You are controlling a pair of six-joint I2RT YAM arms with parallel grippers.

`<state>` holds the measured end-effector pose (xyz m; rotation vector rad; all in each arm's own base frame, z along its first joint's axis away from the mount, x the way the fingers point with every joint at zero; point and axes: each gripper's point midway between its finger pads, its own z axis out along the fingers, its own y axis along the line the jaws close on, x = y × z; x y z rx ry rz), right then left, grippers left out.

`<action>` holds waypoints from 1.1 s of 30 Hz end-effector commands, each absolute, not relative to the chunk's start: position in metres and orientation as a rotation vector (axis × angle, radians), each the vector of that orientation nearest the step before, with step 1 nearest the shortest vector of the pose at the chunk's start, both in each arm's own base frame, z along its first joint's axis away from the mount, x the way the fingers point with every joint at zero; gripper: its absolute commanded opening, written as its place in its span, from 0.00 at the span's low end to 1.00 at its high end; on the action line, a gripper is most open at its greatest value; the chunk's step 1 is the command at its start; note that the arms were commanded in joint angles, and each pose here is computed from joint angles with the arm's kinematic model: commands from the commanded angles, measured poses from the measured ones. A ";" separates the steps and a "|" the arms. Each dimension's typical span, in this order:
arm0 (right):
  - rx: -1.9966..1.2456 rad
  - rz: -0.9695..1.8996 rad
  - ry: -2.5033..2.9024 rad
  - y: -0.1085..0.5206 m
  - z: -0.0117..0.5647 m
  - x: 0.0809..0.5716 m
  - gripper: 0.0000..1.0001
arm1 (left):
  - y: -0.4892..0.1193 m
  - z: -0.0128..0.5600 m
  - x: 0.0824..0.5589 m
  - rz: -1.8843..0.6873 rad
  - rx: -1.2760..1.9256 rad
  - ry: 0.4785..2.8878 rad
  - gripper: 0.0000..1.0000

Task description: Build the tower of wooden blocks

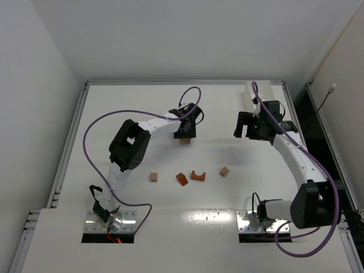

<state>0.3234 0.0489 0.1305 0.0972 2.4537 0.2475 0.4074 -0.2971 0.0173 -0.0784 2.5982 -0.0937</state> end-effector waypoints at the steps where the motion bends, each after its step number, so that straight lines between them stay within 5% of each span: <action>1: 0.110 0.276 2.409 0.051 0.142 0.326 0.86 | -0.279 0.000 0.398 -0.008 -0.129 2.641 0.00; 7: 0.110 0.276 2.409 0.051 0.142 0.326 0.86 | -0.272 -0.010 0.390 0.001 -0.131 2.678 0.00; 9: 0.110 0.276 2.409 0.051 0.142 0.326 0.86 | -0.272 -0.010 0.390 0.001 -0.131 2.678 0.16; 11: 0.113 0.265 2.399 0.049 0.145 0.329 0.86 | -0.272 -0.010 0.390 0.001 -0.131 2.678 0.16; 14: 0.114 0.264 2.409 0.049 0.142 0.329 0.86 | -0.272 -0.010 0.390 0.001 -0.131 2.678 0.30; 25: 0.114 0.264 2.409 0.049 0.142 0.329 0.86 | -0.271 -0.011 0.387 -0.004 -0.104 2.685 0.93; 33: 0.114 0.264 2.409 0.049 0.141 0.327 0.86 | -0.281 0.017 0.395 -0.060 0.024 2.619 1.00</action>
